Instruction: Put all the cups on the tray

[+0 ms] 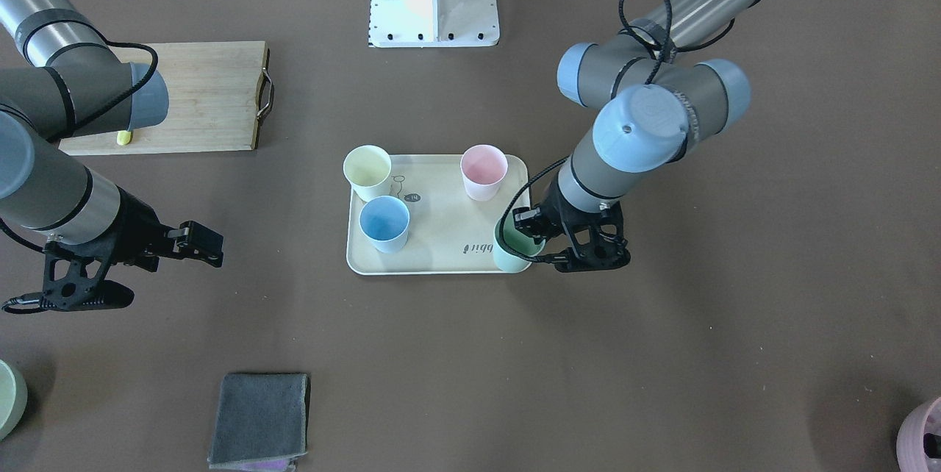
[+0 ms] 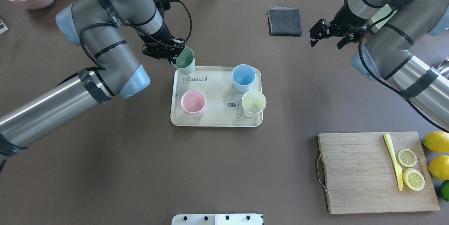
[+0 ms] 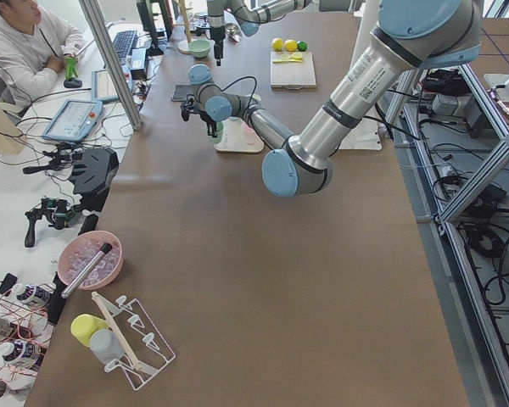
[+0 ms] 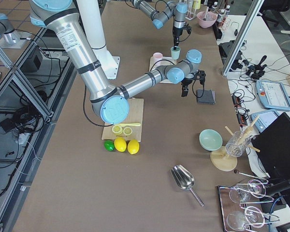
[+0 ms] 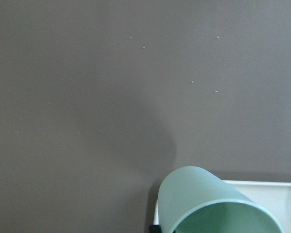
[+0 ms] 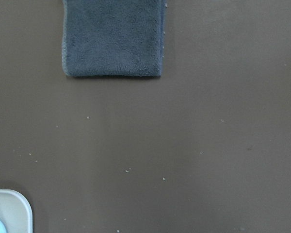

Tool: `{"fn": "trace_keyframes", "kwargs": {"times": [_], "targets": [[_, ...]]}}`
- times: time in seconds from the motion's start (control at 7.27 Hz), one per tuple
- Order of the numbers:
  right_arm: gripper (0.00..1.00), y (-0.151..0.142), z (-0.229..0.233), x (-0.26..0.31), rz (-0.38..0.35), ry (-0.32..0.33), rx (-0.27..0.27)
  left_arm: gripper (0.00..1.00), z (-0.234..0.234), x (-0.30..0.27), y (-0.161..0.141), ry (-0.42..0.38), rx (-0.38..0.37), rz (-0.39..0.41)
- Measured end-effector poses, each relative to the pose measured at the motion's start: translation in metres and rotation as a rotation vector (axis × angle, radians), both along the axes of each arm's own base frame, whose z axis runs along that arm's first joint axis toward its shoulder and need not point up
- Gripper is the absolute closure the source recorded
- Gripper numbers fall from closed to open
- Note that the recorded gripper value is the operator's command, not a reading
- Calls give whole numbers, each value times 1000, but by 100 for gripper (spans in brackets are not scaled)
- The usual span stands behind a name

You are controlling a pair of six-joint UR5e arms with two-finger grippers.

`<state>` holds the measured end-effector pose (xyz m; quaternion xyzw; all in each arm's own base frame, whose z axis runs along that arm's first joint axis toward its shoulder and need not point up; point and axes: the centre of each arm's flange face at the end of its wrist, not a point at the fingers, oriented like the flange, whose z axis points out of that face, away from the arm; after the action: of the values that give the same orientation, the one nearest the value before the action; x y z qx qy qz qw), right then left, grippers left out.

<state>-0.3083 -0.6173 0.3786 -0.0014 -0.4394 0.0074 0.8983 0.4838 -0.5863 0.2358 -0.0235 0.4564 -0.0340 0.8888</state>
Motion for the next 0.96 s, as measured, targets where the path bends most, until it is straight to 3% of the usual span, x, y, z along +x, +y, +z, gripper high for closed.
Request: {"fn": "trace_keyframes", "kwargs": {"times": [0.14, 0.28, 0.69, 0.96], "targets": [[0, 1, 7, 1, -4, 6, -3, 78, -5, 19, 14, -7, -6, 6], [0, 2, 10, 1, -5, 8, -6, 2, -6, 32, 25, -11, -14, 14], [0, -1, 14, 9, -4, 11, 0, 2, -10, 28, 27, -9, -17, 9], [0, -7, 34, 41, -16, 23, 41, 2, -4, -31, 16, -35, 41, 13]]}}
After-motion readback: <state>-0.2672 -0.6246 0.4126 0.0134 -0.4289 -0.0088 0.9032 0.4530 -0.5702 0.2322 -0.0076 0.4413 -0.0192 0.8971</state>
